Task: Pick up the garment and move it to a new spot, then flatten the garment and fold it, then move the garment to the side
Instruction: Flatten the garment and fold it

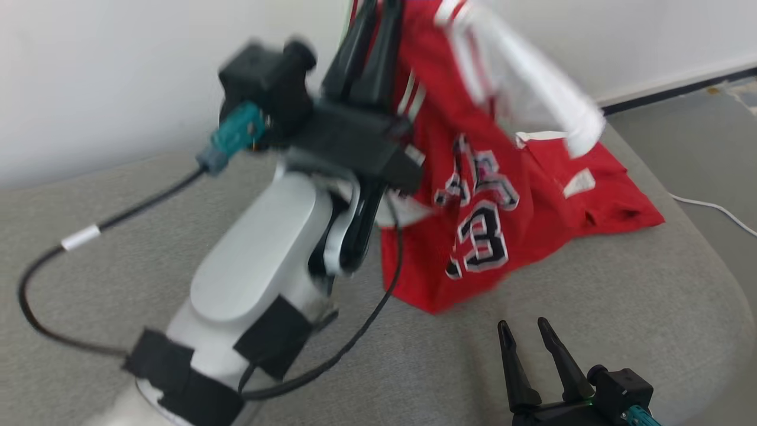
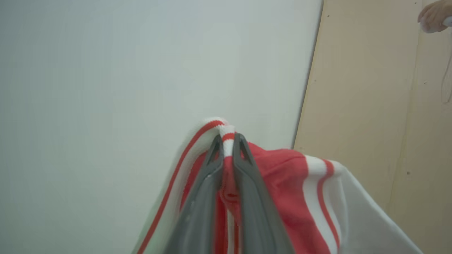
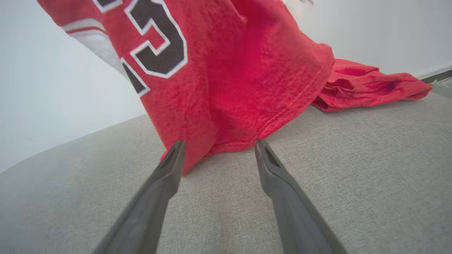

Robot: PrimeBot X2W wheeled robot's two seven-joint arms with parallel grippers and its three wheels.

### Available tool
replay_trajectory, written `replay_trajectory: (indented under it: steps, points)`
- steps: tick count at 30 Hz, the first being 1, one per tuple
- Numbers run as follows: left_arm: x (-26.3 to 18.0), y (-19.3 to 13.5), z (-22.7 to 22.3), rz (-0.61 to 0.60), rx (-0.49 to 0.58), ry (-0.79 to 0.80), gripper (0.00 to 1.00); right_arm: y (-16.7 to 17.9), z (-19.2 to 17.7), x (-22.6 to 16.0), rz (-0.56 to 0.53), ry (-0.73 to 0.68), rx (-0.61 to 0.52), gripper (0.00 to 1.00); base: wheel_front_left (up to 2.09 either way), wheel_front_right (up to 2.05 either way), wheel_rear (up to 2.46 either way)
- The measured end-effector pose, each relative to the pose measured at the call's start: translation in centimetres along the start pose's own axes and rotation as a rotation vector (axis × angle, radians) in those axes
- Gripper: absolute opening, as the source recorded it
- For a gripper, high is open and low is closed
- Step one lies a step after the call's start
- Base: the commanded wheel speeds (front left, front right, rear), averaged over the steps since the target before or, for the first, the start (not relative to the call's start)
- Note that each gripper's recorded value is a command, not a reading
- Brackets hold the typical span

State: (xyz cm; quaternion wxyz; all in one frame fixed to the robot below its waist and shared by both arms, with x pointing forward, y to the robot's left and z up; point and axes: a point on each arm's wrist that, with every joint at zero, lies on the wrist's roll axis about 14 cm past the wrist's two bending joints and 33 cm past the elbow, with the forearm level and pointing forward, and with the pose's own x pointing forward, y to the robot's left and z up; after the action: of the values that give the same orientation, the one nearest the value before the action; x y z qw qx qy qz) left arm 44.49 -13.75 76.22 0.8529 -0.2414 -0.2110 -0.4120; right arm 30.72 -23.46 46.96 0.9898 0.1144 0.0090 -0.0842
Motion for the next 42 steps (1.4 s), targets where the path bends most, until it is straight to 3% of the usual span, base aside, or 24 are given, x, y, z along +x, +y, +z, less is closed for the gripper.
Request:
replay_trajectory:
  steps: [9,16,23,24,25,31,36,42]
  points:
    - [-15.1,14.1,-9.1,0.531,-0.077,0.295,0.00,2.4,-0.5,1.3,0.080,0.021,-0.008,1.00,0.00,0.00,0.00]
    - [-26.2,18.9,-10.3,0.846,-0.173,0.350,0.00,4.4,-1.0,2.0,0.145,0.042,-0.012,1.00,0.00,0.00,0.00]
    - [-32.3,21.1,-10.0,1.029,-0.218,0.354,0.00,5.7,-1.0,2.2,0.189,0.048,-0.023,1.00,0.00,0.00,0.00]
    - [-32.8,21.2,-9.9,1.044,-0.229,0.349,0.43,5.9,-1.0,2.2,0.195,0.050,-0.023,1.00,0.00,0.00,0.00]
    - [-33.2,21.3,-9.8,1.051,-0.229,0.349,1.00,6.0,-1.0,2.2,0.199,0.050,-0.023,1.00,0.00,0.00,0.00]
    - [-34.2,22.7,-8.0,1.101,-0.236,0.284,1.00,6.5,-0.7,2.0,0.214,0.047,-0.022,1.00,0.00,0.00,0.00]
    - [-34.7,23.4,-6.2,1.093,-0.166,0.267,1.00,6.4,-0.7,1.8,0.213,0.048,-0.023,1.00,0.00,0.00,0.00]
    - [-35.2,19.8,-8.2,1.025,-0.193,0.327,1.00,6.0,-0.4,1.6,0.201,0.041,-0.028,1.00,0.00,0.00,0.00]
